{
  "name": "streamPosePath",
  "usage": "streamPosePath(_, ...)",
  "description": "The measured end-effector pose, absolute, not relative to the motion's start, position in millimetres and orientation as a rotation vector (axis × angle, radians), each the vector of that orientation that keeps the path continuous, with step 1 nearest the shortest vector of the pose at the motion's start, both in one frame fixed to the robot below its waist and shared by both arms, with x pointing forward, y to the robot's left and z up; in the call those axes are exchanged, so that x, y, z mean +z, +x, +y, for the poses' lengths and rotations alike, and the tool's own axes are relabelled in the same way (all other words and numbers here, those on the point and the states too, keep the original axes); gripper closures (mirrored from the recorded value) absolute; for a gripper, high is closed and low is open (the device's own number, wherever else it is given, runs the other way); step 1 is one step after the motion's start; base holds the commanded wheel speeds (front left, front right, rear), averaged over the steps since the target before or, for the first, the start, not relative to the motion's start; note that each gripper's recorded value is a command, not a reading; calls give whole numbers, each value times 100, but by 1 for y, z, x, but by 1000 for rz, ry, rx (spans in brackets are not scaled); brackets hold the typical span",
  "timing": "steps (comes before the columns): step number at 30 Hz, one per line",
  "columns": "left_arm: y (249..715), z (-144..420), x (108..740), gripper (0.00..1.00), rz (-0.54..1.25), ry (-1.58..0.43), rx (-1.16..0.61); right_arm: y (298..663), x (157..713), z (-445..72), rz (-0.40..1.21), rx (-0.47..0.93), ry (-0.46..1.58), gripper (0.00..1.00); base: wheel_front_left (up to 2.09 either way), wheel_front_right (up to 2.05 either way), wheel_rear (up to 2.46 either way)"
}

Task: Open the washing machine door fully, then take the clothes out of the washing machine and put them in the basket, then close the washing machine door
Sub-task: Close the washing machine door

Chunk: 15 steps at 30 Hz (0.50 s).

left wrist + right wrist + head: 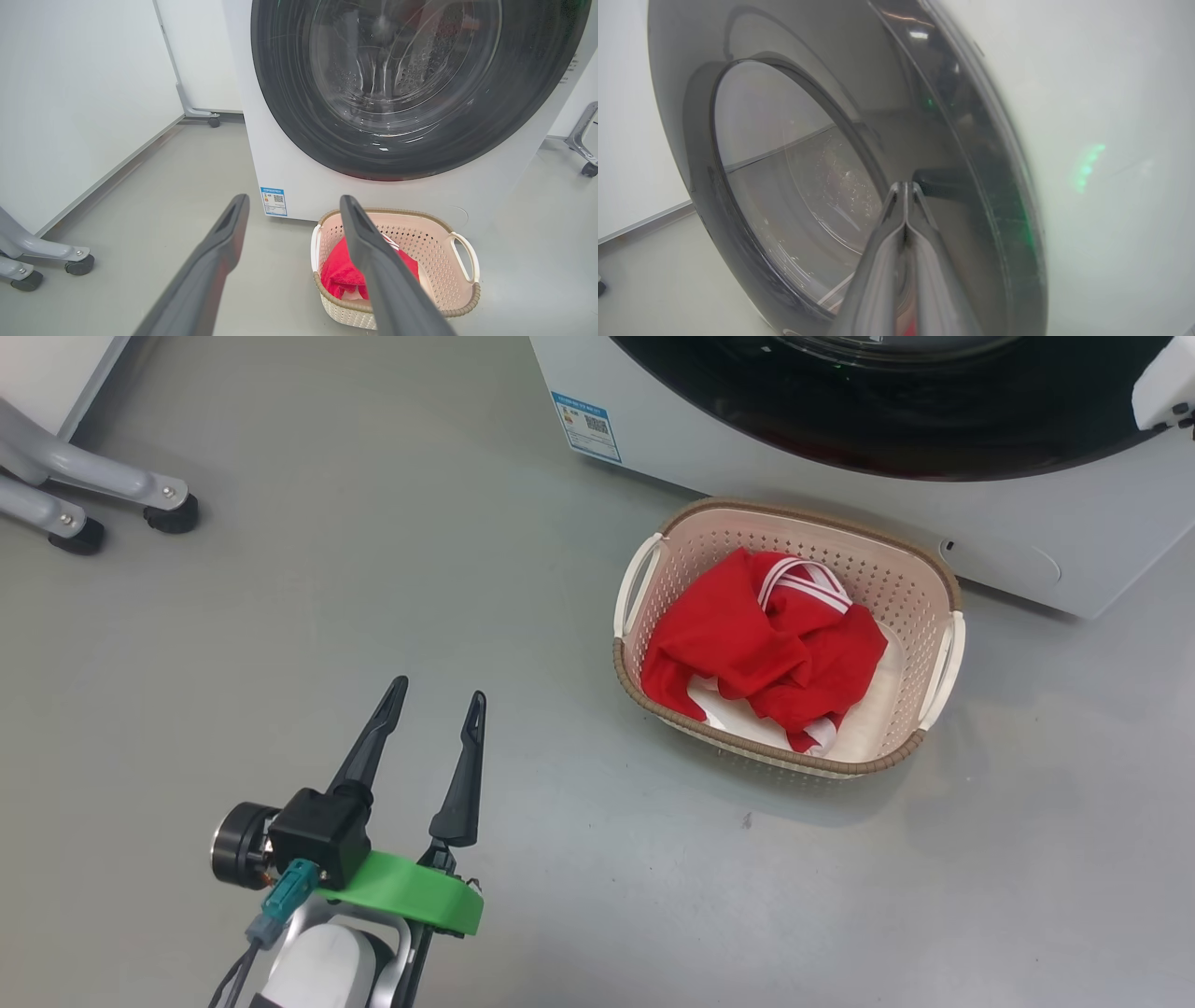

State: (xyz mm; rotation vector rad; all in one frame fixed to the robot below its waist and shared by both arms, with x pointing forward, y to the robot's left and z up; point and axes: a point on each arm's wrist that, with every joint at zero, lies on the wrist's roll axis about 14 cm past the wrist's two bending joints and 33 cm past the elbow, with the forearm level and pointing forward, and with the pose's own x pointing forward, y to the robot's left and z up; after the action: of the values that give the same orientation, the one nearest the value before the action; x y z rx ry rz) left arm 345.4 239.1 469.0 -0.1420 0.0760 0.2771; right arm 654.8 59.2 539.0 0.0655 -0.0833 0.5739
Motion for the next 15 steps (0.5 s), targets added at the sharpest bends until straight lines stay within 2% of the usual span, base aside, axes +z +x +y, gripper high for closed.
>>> streamPosePath(9, 345, 239, 478, 0, 46, -147, 275, 647, 547, 58, -106, 575, 46, 100, 0, 0, 0)
streamPosePath(15, 346, 238, 481, 0, 32, -155, 267, 619, 539, 74, -89, 630, 57, 100, 0, 0, 0)
